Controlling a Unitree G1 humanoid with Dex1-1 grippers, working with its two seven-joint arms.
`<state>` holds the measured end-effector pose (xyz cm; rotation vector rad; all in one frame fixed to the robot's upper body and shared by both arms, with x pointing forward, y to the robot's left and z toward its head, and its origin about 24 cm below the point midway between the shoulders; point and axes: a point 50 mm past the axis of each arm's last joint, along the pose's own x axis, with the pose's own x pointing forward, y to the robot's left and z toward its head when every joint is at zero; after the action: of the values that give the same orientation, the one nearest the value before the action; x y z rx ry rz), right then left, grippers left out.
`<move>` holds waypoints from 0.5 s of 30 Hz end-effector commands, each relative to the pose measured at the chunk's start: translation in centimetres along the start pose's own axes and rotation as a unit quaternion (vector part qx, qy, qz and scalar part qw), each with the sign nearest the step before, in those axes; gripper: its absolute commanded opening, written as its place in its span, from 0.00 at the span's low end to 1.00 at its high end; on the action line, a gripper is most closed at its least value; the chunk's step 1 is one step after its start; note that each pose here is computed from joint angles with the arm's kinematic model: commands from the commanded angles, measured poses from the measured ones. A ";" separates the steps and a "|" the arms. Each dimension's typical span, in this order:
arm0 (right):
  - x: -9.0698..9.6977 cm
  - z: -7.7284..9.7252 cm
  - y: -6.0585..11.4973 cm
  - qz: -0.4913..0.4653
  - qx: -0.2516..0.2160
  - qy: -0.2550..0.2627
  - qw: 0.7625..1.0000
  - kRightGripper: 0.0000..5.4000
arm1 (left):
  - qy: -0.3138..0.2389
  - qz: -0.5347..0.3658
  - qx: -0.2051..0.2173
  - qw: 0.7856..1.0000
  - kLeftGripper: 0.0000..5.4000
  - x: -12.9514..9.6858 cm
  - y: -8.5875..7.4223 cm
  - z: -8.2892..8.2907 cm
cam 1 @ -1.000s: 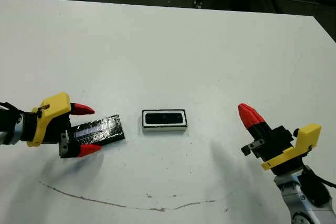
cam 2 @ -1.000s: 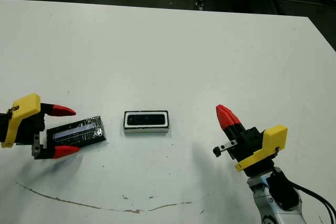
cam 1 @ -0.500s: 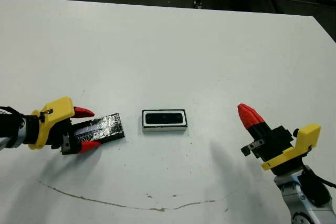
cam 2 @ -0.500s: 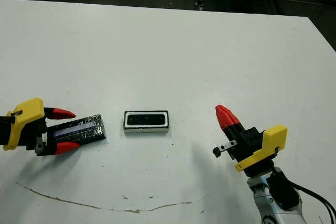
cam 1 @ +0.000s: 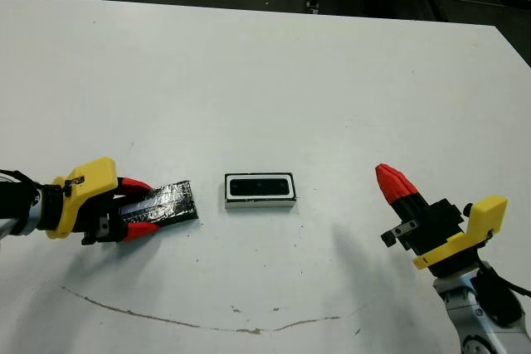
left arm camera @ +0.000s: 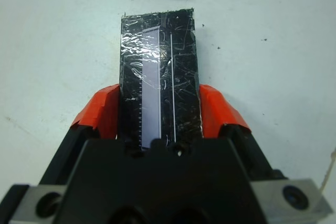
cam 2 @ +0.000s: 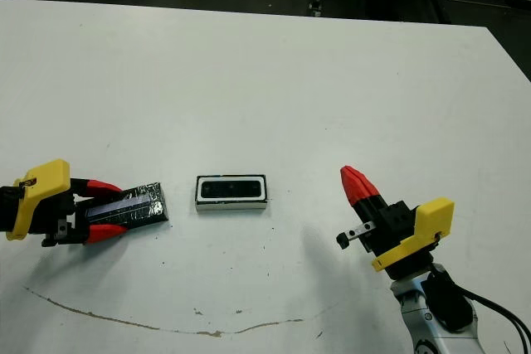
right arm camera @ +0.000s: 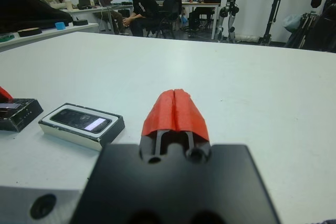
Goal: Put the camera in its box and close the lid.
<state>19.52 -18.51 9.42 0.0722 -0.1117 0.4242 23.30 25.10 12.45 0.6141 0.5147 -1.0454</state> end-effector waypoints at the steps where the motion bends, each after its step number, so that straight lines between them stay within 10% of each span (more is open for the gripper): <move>1: -0.2 -0.1 -0.2 -0.001 -0.008 0.005 1.000 0.00 | -0.006 0.010 -0.017 1.000 0.58 0.3 -0.3 -0.5; 15: 0.0 -0.2 0.0 0.001 -0.004 0.009 1.000 0.00 | -0.081 0.099 -0.095 0.987 0.58 0.6 1.0 1.9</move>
<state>19.63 -18.30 9.40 0.0733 -0.1111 0.4318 24.33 24.15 13.50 0.4083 0.3982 -0.8174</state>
